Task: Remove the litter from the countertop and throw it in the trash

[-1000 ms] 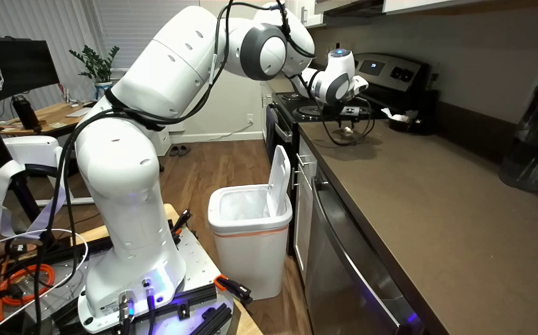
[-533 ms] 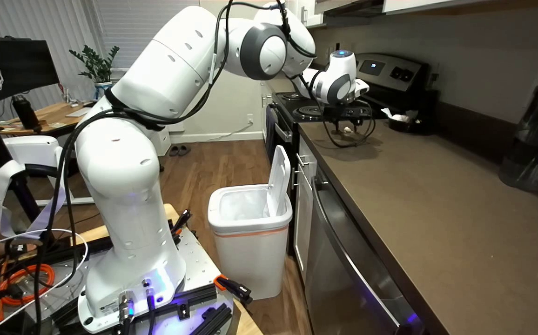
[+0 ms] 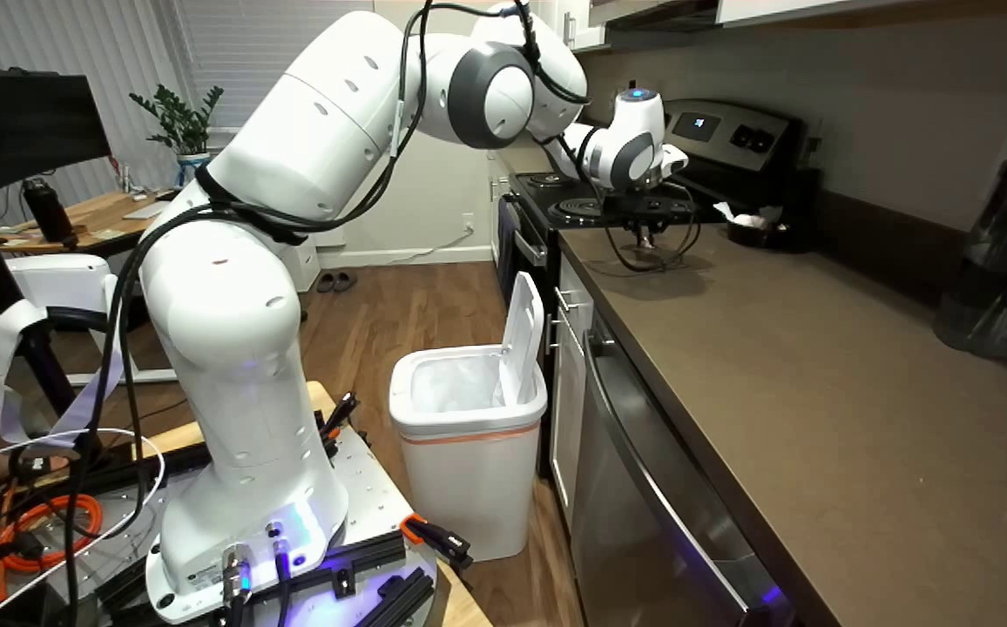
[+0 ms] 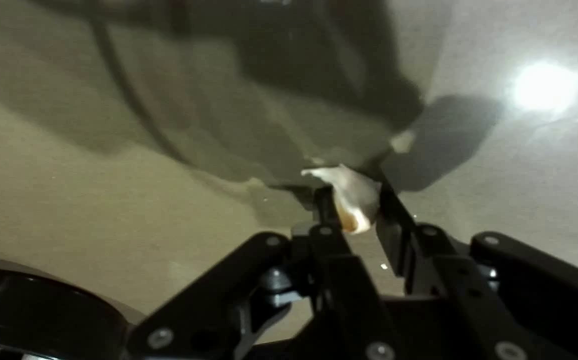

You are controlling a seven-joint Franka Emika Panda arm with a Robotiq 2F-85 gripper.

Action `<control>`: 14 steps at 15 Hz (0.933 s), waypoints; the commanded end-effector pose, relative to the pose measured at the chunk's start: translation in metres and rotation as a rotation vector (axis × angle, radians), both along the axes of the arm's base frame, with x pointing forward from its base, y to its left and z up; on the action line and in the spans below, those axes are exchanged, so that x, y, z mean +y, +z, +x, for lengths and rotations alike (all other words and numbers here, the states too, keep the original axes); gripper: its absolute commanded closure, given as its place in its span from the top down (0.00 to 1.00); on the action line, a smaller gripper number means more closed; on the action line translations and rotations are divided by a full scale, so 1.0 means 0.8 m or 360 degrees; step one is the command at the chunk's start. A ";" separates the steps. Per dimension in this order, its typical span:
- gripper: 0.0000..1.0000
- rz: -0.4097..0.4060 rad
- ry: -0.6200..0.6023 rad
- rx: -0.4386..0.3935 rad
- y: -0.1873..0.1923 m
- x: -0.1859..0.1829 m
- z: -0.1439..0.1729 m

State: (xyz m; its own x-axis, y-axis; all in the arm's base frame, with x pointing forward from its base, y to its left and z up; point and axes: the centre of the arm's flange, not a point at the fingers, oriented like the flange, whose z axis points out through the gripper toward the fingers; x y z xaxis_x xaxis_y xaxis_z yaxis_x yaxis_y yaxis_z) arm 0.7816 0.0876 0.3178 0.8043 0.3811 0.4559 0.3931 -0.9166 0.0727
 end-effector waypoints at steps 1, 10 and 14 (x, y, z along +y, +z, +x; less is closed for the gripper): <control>0.08 -0.0068 0.0006 0.0044 0.011 0.002 0.002; 0.11 -0.0129 0.0037 0.0228 0.120 0.068 -0.036; 0.11 -0.0110 0.0059 0.0317 0.161 0.124 -0.098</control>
State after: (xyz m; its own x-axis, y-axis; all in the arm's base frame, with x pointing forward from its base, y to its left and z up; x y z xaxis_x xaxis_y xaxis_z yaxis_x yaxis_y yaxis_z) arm 0.7455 0.1626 0.4255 0.8435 0.4432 0.3036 0.4464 -0.8926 0.0629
